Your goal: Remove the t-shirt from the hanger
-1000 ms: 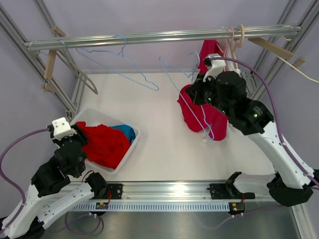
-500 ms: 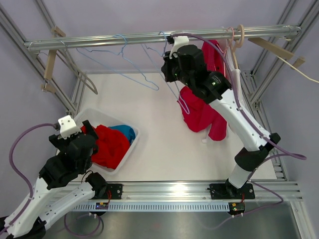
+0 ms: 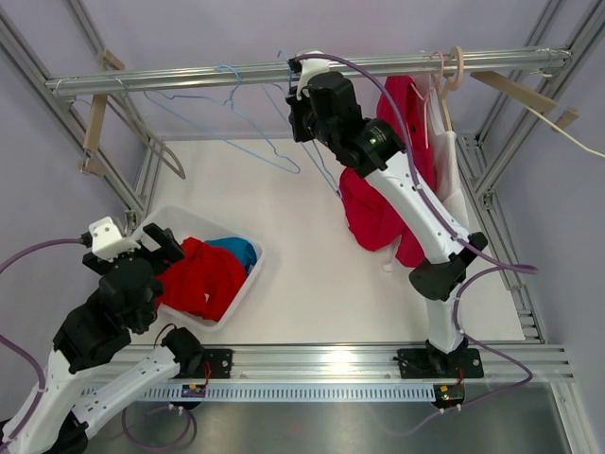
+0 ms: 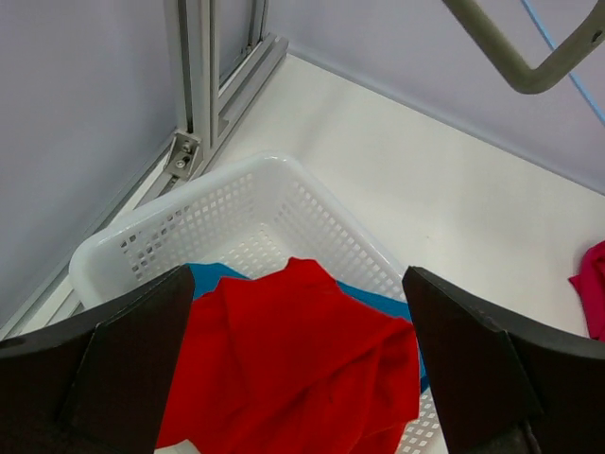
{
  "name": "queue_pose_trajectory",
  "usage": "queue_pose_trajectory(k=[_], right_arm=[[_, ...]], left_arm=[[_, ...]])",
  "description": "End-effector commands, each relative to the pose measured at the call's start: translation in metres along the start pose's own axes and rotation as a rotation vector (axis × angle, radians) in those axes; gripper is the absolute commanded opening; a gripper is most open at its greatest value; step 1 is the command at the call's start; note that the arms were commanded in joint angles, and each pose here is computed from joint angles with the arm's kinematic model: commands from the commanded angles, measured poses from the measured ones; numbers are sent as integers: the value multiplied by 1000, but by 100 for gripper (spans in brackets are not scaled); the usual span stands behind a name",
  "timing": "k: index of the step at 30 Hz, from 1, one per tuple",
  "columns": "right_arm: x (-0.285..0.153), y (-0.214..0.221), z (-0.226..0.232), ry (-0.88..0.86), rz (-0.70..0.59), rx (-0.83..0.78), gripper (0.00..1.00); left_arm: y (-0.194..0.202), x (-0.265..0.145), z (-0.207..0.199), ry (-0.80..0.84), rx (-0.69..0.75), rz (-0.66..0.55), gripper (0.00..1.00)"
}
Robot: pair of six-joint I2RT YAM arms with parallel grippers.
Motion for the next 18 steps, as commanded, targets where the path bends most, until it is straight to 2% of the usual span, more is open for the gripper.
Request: queue_pose_trajectory(k=[1, 4, 8, 13, 14, 18], right_arm=[[9, 1, 3, 5, 1, -47, 0], [14, 6, 6, -6, 12, -40, 0], [11, 7, 7, -15, 13, -36, 0], [9, 11, 6, -14, 13, -32, 0], [10, 13, 5, -12, 18, -29, 0], [11, 26, 4, -2, 32, -22, 0]], left_arm=[[4, 7, -18, 24, -7, 21, 99], [11, 8, -35, 97, -57, 69, 99], [-4, -1, -55, 252, -166, 77, 99], [-16, -21, -95, 574, -242, 126, 99], [-19, -30, -108, 690, -261, 143, 99], [-20, -41, -125, 845, -253, 162, 99]])
Point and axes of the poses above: each gripper's point midway between its finger pads, its own x axis out along the fingers, its own z axis along the line the jaws close on, y = z × x, the point moved 6 cm from there along -x, back along the fingers, and after that the axes turned 1 degree about -x, right-handed, at the moved point
